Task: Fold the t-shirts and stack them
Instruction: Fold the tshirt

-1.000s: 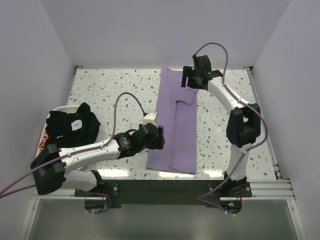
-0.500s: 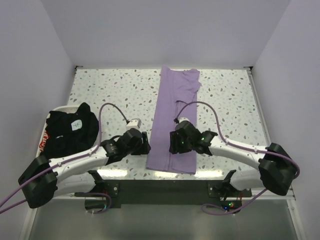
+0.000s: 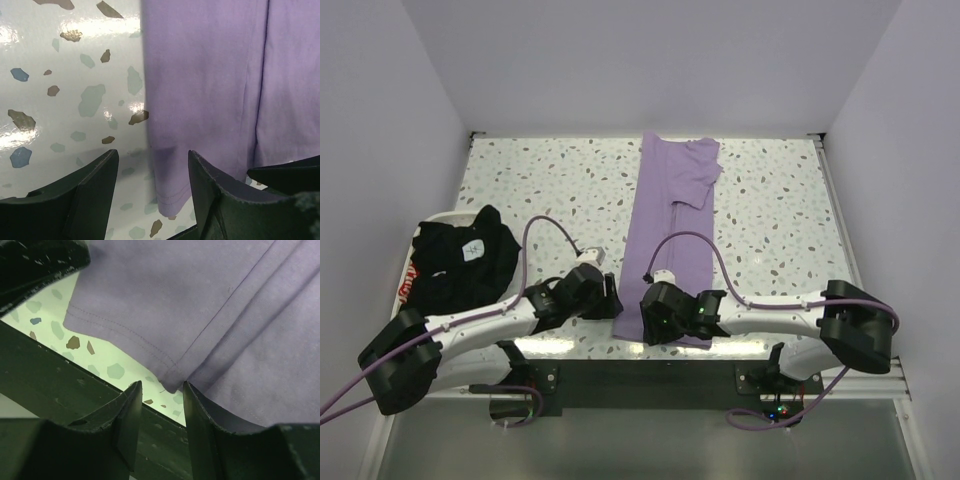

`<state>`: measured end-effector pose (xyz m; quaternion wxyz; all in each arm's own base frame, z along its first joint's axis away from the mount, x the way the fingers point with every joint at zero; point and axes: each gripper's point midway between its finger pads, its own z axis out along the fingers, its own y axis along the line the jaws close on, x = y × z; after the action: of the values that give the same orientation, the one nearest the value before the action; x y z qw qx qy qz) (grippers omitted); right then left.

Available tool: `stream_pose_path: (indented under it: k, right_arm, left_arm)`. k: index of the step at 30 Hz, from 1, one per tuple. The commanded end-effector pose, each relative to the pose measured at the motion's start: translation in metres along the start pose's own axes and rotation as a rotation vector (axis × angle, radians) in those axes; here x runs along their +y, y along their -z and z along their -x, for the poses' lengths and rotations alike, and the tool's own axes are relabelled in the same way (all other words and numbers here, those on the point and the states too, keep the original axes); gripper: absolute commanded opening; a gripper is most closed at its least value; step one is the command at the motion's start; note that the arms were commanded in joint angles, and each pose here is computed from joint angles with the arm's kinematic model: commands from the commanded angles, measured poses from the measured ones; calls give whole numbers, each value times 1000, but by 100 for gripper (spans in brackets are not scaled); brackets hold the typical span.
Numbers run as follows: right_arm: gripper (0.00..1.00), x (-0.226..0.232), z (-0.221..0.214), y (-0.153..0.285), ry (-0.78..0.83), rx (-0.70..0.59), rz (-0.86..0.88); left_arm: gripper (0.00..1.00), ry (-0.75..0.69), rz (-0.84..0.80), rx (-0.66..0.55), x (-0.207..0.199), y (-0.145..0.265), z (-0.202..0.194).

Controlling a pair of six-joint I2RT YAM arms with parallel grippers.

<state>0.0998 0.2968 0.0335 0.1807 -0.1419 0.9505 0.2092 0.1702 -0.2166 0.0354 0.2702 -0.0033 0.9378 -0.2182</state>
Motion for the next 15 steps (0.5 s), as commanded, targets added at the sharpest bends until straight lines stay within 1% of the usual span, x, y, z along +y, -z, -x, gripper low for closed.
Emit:
stream_pose_path:
  k: [1, 12, 15]
  right_arm:
    - [42, 10, 16, 2, -45, -83, 4]
    - [42, 6, 15, -5, -50, -96, -28]
    - [35, 3, 14, -6, -48, -93, -40]
  left_arm:
    - [62, 32, -59, -9, -10, 0, 2]
    - [61, 31, -77, 2, -11, -1, -3]
    - [61, 28, -80, 5, -12, -1, -4]
